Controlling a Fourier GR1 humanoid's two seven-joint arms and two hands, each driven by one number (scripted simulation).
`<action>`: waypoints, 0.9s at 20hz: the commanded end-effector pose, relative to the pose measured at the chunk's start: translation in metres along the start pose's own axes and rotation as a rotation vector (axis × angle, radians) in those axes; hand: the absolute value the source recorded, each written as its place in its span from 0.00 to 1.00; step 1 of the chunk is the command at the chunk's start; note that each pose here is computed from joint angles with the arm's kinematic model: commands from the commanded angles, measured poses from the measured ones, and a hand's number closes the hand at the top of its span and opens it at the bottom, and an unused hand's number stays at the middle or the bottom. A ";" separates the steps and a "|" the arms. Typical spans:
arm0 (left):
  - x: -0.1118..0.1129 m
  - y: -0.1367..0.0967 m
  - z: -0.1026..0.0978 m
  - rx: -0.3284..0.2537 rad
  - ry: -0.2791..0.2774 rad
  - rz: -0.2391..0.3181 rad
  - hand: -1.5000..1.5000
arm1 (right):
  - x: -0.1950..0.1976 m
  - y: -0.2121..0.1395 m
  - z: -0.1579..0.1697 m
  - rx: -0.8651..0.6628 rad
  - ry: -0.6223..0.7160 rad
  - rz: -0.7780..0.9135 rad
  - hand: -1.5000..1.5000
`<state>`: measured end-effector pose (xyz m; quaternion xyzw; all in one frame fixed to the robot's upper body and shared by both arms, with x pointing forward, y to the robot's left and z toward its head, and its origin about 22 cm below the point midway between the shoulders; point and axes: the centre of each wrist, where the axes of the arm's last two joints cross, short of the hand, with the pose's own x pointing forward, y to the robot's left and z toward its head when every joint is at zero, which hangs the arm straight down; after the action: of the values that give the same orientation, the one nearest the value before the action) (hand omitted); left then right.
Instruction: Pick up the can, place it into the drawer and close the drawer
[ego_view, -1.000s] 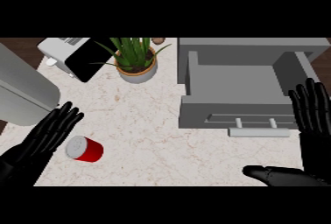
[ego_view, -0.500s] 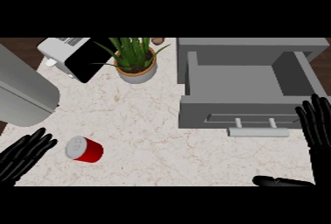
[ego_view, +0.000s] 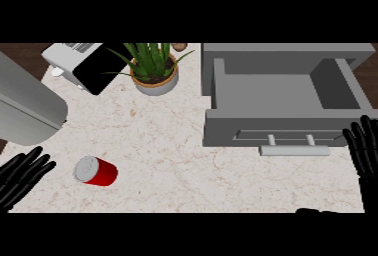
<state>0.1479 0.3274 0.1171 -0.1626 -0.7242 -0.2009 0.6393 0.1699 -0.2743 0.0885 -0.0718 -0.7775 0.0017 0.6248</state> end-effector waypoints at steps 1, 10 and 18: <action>0.004 0.019 -0.019 0.038 0.003 -0.006 0.00 | 0.006 -0.001 0.011 0.000 0.009 0.001 0.00; -0.039 0.019 -0.023 0.013 0.021 -0.010 0.00 | -0.009 -0.022 -0.004 0.010 0.005 0.006 0.00; -0.076 0.009 -0.022 0.038 0.055 0.003 0.00 | -0.026 -0.028 0.000 -0.007 0.002 -0.003 0.00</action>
<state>0.1929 0.3283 0.0626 -0.1487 -0.7158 -0.1925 0.6545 0.1620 -0.2967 0.0741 -0.0762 -0.7761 0.0047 0.6259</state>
